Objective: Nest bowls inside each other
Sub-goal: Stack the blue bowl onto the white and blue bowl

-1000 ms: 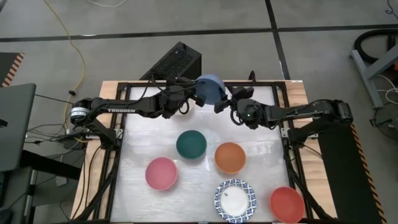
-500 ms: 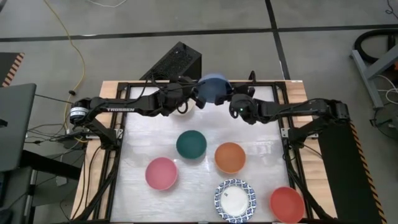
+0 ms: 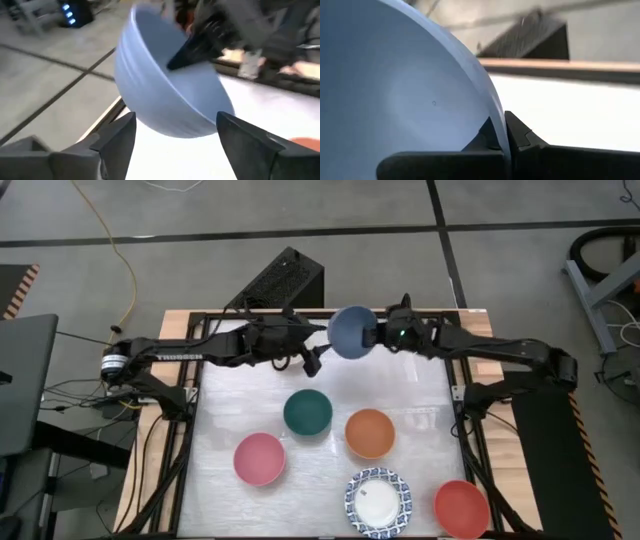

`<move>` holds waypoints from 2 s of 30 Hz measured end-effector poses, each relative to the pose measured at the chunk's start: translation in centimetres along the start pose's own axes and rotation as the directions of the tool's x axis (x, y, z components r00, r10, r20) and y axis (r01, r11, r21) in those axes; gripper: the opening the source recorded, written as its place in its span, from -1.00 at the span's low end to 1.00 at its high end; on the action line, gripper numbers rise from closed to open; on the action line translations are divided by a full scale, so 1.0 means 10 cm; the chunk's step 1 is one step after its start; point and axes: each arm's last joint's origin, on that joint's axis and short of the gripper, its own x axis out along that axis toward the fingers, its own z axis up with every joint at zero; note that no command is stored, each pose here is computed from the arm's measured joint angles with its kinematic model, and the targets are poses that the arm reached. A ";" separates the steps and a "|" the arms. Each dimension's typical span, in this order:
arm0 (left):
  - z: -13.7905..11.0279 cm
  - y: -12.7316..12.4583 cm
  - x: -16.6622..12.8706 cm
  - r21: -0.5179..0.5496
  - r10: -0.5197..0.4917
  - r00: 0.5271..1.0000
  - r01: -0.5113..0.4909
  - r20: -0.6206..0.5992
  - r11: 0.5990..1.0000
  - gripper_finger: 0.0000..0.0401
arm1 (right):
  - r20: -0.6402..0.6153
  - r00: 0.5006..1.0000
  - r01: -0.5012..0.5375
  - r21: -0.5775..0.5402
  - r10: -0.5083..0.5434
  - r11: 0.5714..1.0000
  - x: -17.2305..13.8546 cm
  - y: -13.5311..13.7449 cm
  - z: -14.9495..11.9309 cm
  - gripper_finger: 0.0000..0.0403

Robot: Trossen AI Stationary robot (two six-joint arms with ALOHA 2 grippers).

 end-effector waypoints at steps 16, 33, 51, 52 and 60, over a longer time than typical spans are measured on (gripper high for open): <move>0.50 0.35 -1.37 -0.026 -0.147 0.974 0.153 0.170 0.988 0.35 | -0.741 0.613 -0.214 0.180 0.275 0.960 -0.99 0.22 -0.78 -0.97; 0.44 0.49 -1.64 -0.046 0.044 0.992 -0.039 0.119 0.998 0.35 | -0.879 0.471 0.068 0.121 0.075 0.990 -1.34 0.55 -2.17 -0.95; 0.36 0.45 -1.51 -0.046 0.047 0.998 -0.045 0.029 0.998 0.35 | -0.856 0.476 0.141 -0.152 -0.202 0.978 -1.44 0.64 -2.46 -0.98; 0.36 0.45 -1.51 -0.051 0.047 0.998 -0.045 0.029 0.998 0.35 | -0.852 0.483 0.136 -0.155 -0.202 0.979 -1.44 0.66 -2.48 -0.98; 0.36 0.45 -1.51 -0.055 0.047 0.998 -0.045 0.030 0.997 0.35 | -0.825 0.512 0.138 -0.197 -0.240 0.971 -1.38 0.68 -2.64 -0.98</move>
